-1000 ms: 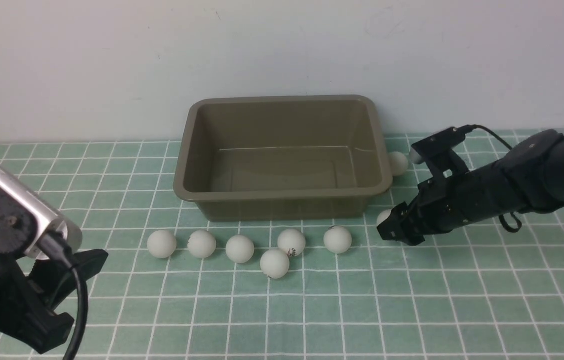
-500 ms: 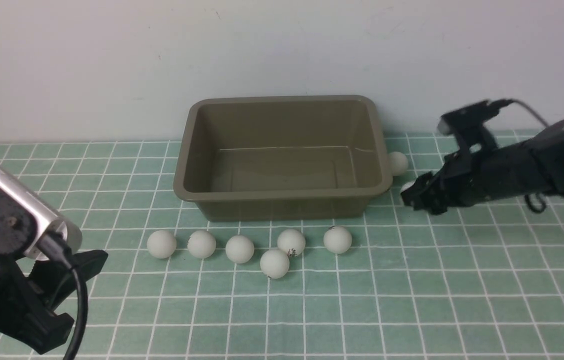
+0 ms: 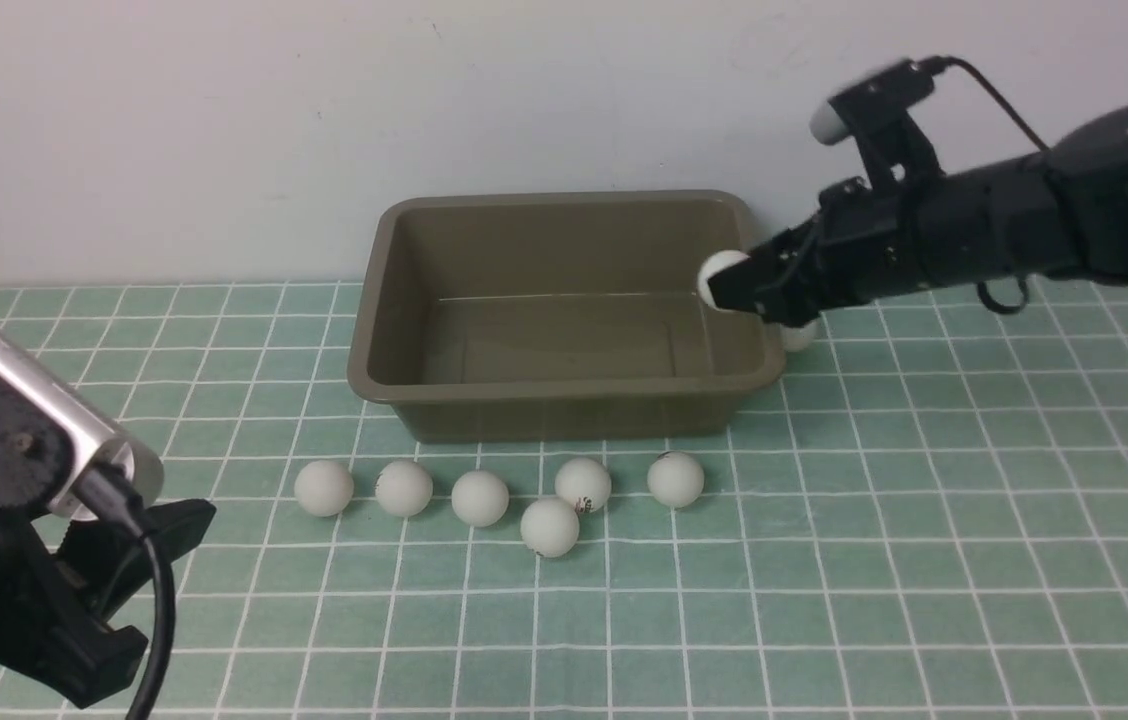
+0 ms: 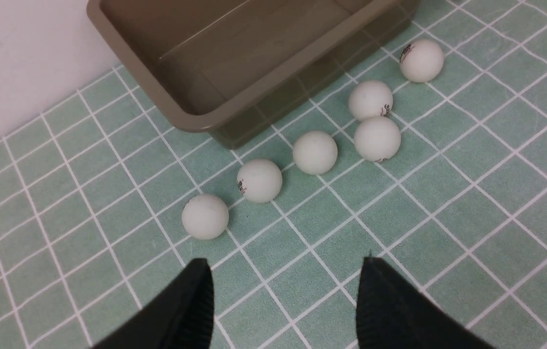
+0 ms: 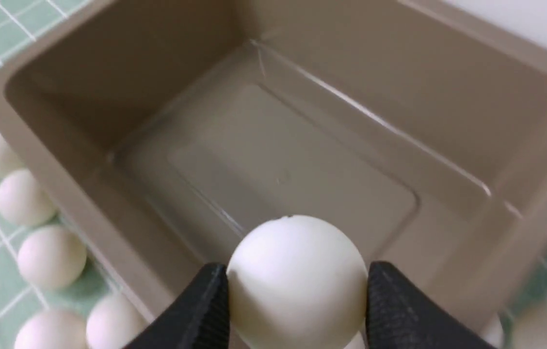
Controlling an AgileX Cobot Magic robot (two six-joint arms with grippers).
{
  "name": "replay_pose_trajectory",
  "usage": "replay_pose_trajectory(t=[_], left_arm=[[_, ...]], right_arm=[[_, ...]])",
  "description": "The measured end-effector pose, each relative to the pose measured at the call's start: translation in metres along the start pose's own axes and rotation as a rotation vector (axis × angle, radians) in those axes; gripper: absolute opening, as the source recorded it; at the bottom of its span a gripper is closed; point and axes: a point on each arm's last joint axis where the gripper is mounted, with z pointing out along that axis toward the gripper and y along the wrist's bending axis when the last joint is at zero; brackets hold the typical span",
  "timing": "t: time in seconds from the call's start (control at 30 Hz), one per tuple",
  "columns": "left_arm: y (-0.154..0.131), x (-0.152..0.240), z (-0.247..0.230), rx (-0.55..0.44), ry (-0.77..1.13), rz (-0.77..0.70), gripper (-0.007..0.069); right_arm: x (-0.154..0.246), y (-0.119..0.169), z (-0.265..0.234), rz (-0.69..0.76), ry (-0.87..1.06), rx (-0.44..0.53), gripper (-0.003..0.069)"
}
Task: Put the table tennis balls in the box on the green coffee tablecloth.
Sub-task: 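Release the ping pong ball into the bin and lift the gripper away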
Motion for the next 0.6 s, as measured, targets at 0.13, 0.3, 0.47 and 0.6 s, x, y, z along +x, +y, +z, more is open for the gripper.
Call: replay_pose_trajectory(t=[0.13, 0.3, 0.47, 0.6], left_arm=[[0.0, 0.0, 0.0, 0.001, 0.001, 0.0, 0.0363], [0.0, 0.0, 0.0, 0.005, 0.005, 0.0, 0.0363], [-0.001, 0.001, 0.0, 0.006, 0.006, 0.0, 0.0363], [-0.001, 0.001, 0.0, 0.013, 0.013, 0.0, 0.0363]], right_arm=[[-0.002, 0.001, 0.029, -0.002, 0.011, -0.044, 0.0331], [0.008, -0.002, 0.049, 0.009, 0.045, -0.068, 0.0331], [0.006, -0.004, 0.047, -0.007, 0.04, -0.064, 0.0446], [0.001, -0.014, 0.036, -0.009, 0.013, -0.008, 0.0506]])
